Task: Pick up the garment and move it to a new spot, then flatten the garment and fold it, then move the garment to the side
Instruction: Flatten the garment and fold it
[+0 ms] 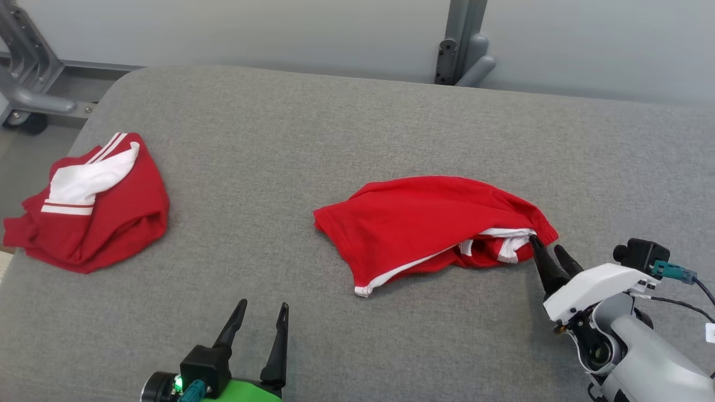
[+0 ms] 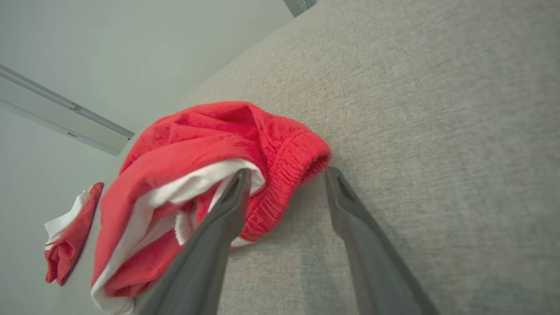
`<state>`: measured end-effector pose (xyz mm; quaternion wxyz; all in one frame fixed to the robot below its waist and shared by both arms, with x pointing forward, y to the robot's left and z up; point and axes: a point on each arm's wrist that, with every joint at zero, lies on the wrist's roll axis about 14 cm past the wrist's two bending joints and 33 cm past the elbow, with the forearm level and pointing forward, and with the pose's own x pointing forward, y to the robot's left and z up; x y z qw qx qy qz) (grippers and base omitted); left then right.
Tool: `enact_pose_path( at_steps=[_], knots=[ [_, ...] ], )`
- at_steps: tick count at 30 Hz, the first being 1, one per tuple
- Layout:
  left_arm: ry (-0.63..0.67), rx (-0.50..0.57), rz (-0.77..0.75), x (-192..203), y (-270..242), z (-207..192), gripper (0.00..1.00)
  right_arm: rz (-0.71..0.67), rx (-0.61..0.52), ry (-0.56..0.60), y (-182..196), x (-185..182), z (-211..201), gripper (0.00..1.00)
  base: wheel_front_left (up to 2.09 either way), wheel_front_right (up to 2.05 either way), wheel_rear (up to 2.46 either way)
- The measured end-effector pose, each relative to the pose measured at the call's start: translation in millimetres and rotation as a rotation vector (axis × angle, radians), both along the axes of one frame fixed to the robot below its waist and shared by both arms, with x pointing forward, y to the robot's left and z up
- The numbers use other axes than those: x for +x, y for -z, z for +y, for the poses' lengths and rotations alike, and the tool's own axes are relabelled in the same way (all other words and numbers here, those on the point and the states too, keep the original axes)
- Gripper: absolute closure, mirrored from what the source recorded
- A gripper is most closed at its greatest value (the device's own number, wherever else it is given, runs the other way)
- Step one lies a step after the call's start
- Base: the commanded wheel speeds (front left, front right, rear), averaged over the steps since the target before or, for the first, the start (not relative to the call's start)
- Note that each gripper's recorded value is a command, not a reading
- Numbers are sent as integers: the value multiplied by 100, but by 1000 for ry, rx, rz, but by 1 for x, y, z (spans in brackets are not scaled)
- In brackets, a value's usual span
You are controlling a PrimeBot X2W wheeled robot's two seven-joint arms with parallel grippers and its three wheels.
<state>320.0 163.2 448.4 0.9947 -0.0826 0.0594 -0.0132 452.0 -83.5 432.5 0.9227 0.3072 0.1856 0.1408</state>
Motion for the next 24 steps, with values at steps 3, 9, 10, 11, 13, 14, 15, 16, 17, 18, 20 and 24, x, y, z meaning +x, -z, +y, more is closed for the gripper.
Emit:
enact_pose_path(
  at_steps=[3,9,10,11,13,14,15,16,17,18,20,24],
  knots=[
    [18,1,-1,4,0,-4,0,-41,-64,15,-1,-2,-14,0,0,0,0],
    [64,-4,-21,11,-5,-18,0,-327,-303,23,-64,17,-51,0,0,0,0],
    [76,-8,-25,12,-6,-21,0,-398,-356,29,-80,17,-56,0,0,0,0],
    [90,-8,-30,13,-8,-25,0,-455,-406,29,-90,13,-57,0,0,0,0],
    [124,-10,-40,16,-11,-35,0,-499,-433,64,-95,-1,-60,0,0,0,0],
    [141,-11,-43,18,-11,-40,0,-506,-459,59,-91,-11,-57,0,0,0,0],
    [141,-11,-43,18,-11,-40,0,-506,-459,59,-91,-11,-57,0,0,0,0],
    [155,-13,-45,20,-12,-44,0,-504,-466,74,-88,-18,-58,0,0,0,0],
    [167,-14,-43,21,-12,-48,0,-504,-465,104,-88,-23,-64,0,0,0,0],
    [181,-14,-43,24,-12,-52,0,-508,-477,119,-89,-27,-68,0,0,0,0],
    [209,-13,-40,29,-11,-61,0,-500,-493,151,-87,-33,-77,0,0,0,0],
    [253,-28,0,35,1,-76,0,-445,-506,195,-70,-46,-92,0,0,0,0]
  ],
)
